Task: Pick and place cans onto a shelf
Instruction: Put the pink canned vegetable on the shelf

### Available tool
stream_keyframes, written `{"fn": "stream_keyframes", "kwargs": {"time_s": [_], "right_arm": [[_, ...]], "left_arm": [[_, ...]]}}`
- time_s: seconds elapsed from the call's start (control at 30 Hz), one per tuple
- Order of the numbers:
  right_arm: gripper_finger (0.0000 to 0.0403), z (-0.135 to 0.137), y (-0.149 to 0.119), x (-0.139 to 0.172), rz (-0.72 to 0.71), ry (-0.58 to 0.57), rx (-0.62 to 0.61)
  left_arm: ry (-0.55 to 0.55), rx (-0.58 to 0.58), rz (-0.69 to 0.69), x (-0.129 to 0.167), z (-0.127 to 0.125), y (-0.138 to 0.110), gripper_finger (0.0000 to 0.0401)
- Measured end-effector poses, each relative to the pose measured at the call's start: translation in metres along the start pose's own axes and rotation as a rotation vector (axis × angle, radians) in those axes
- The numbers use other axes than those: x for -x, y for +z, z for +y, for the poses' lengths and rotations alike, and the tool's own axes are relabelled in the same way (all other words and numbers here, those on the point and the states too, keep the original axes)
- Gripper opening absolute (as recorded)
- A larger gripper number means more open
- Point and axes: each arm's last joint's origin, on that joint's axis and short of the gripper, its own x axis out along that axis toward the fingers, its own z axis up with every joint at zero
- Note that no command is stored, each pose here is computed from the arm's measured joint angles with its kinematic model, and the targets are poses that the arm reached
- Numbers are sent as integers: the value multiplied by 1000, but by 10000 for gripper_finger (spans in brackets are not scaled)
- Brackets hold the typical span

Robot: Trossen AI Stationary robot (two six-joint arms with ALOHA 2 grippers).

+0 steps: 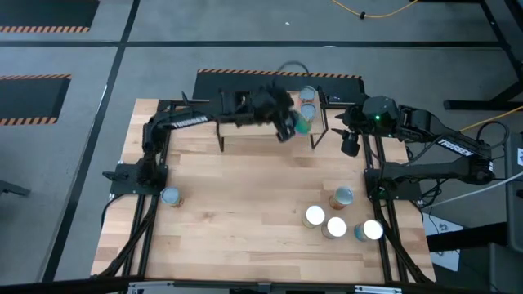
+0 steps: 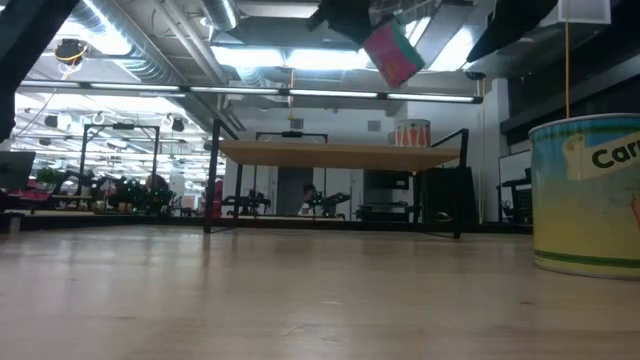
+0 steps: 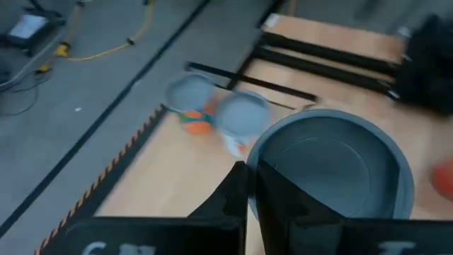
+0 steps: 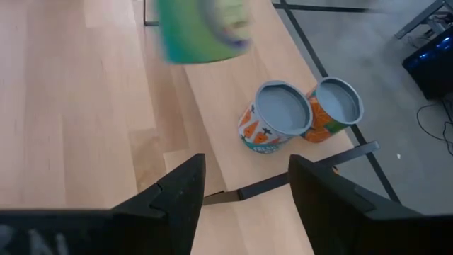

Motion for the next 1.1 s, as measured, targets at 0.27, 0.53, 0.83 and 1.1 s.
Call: {"fn": "stream_keyframes", "kwargs": {"time_s": [0.27,0.53,0.83,1.1], "right_arm": [[208,0,0,0,0,0,0],[208,0,0,0,0,0,0],[208,0,0,0,0,1,0],[208,0,0,0,1,0,0]], "left_arm": [[118,99,-13,-19,60,7,8],[129,116,51,-34,79,-5,8],[162,74,164,-42,75,-22,8],[268,36,252,-40,82,-32,8]]}}
